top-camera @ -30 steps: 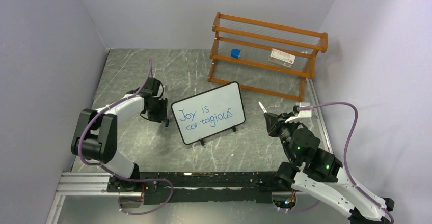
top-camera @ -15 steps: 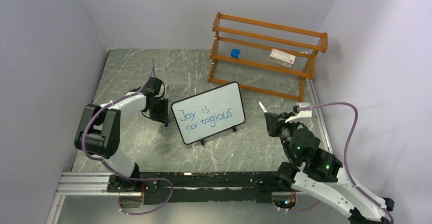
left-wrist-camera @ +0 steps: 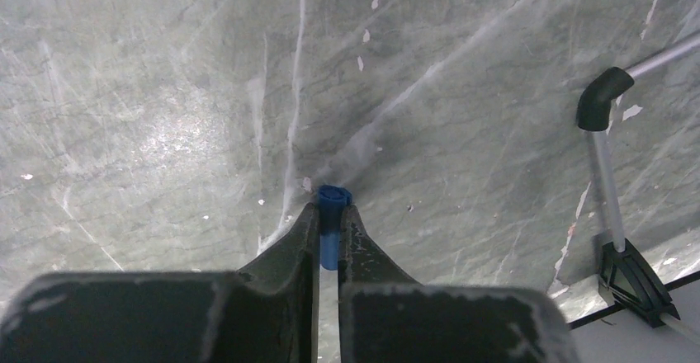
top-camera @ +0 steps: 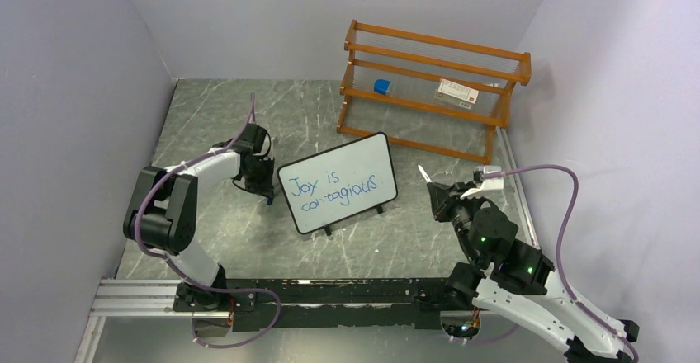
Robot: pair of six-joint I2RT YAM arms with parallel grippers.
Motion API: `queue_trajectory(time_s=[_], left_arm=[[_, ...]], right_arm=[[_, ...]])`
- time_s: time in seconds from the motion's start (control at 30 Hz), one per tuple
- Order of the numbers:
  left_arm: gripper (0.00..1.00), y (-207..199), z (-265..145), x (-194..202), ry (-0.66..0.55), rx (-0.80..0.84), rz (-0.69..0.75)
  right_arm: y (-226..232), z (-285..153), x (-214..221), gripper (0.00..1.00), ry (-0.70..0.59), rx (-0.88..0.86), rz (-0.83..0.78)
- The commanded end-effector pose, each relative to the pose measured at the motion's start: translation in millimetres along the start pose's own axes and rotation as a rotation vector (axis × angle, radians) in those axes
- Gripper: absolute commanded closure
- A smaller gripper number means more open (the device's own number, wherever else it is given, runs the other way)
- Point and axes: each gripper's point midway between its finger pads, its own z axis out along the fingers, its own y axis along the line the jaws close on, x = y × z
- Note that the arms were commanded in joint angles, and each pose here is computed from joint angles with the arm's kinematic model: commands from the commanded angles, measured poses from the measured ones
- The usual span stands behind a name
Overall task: Write a sentence on the whiteboard
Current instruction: Close the whiteboard marker at the center of the board.
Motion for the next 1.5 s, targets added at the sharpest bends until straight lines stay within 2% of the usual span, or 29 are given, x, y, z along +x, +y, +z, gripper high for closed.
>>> queue_trajectory(time_s=[0.0, 0.13, 0.33, 0.67, 0.77, 0.8, 1.17, 1.37, 1.47], left_arm=[[0.95, 6.0, 0.5, 12.4, 0.017, -0.039, 0.005], [0.95, 3.9, -16.1, 1.1, -0.054, -0.043, -0.024], [0.95, 1.6, -57.2, -23.5, -0.230, -0.032, -0.133], [0.95, -7.7, -172.1, -65.8, -0.647, 0.062, -0.332], [0.95, -19.3, -202.4, -70.9, -0.735, 0.148, -0.373], [0.95, -31.8, -223.5, -74.2, -0.789, 0.239, -0.403], [0.95, -96.4, -303.8, -81.5, -0.931, 0.726, -0.415], [0.95, -111.7, -330.1, -82.2, -0.985, 0.896, -0.438], [0.95, -119.0, -329.2, -81.2, -0.979, 0.960, -0.460]], right_arm=[[7.3, 1.5, -3.4, 1.00, 0.003, -0.030, -0.025], [22.6, 6.0, 1.7, 1.00, 0.028, -0.096, -0.069], [60.1, 15.9, 6.8, 1.00, 0.028, -0.254, -0.105], [128.9, 29.2, -6.8, 1.00, -0.074, -0.510, -0.073], [143.0, 28.6, -14.0, 1.00, -0.121, -0.570, -0.047], [152.6, 27.5, -19.8, 1.00, -0.157, -0.610, -0.026], [176.8, 17.9, -31.1, 1.00, -0.291, -0.734, 0.102], [185.8, 15.1, -38.9, 1.00, -0.356, -0.771, 0.181], [190.1, 15.7, -37.7, 1.00, -0.372, -0.786, 0.216]])
